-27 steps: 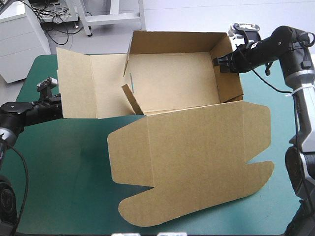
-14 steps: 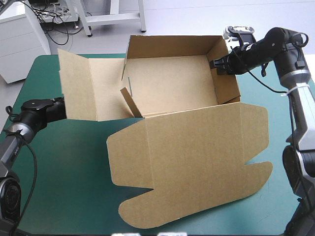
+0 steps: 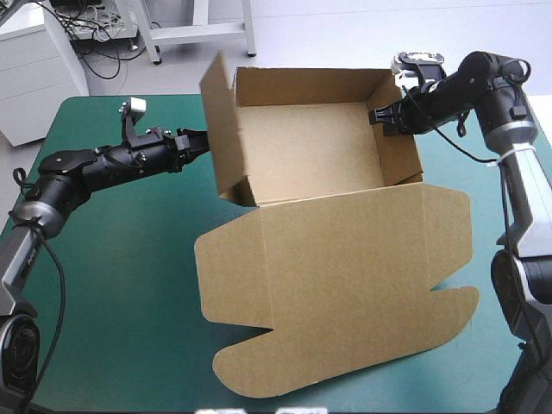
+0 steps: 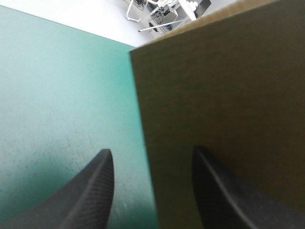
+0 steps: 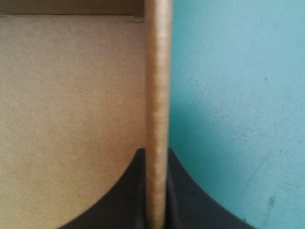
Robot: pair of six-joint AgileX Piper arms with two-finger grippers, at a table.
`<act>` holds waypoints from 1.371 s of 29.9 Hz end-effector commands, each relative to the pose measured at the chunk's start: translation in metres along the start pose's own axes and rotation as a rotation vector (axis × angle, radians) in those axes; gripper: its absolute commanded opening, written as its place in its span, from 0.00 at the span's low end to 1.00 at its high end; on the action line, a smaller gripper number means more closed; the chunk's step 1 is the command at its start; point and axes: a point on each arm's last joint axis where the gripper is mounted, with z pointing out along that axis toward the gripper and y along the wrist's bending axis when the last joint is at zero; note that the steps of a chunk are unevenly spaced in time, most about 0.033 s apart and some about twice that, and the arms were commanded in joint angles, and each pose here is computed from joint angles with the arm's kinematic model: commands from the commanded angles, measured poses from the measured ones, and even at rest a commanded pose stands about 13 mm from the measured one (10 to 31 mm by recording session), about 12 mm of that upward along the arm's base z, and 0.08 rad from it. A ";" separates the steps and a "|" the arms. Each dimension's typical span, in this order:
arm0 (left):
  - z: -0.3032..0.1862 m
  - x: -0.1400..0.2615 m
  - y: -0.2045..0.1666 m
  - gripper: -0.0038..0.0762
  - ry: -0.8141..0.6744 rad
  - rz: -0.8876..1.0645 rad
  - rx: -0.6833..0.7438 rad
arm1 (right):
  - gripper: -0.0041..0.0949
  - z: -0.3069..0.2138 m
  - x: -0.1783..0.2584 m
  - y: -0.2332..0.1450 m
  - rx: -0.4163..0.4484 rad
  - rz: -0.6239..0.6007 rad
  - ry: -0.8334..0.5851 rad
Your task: Fold the box
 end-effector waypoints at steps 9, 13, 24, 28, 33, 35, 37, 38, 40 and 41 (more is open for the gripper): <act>-0.006 -0.026 -0.059 0.60 -0.053 0.068 0.181 | 0.02 -0.034 -0.007 0.011 -0.001 -0.003 -0.116; -0.008 -0.028 -0.067 0.60 -0.013 0.087 0.196 | 0.02 -0.033 -0.007 0.011 -0.002 0.013 -0.115; 0.005 -0.015 -0.074 0.60 0.106 0.108 0.145 | 0.02 -0.034 -0.008 0.011 -0.007 0.066 -0.123; 0.014 -0.011 -0.082 0.60 0.142 0.154 0.096 | 0.02 -0.034 -0.008 0.011 -0.007 0.073 -0.124; 0.010 -0.024 -0.102 0.60 0.137 0.220 0.047 | 0.02 -0.034 -0.008 0.011 -0.008 0.081 -0.122; 0.008 -0.030 -0.110 0.60 0.143 0.250 0.003 | 0.02 -0.034 -0.008 0.011 -0.008 0.083 -0.122; 0.010 -0.032 -0.113 0.60 0.166 0.267 -0.059 | 0.02 -0.034 -0.008 0.011 -0.009 0.091 -0.122; 0.012 -0.032 -0.116 0.60 0.180 0.283 -0.088 | 0.02 -0.034 -0.008 0.011 -0.009 0.091 -0.122; 0.016 -0.030 -0.118 0.60 0.207 0.301 -0.133 | 0.02 -0.034 -0.008 0.011 -0.009 0.101 -0.122; 0.017 -0.030 -0.120 0.60 0.215 0.307 -0.158 | 0.02 -0.034 -0.008 0.011 -0.009 0.103 -0.122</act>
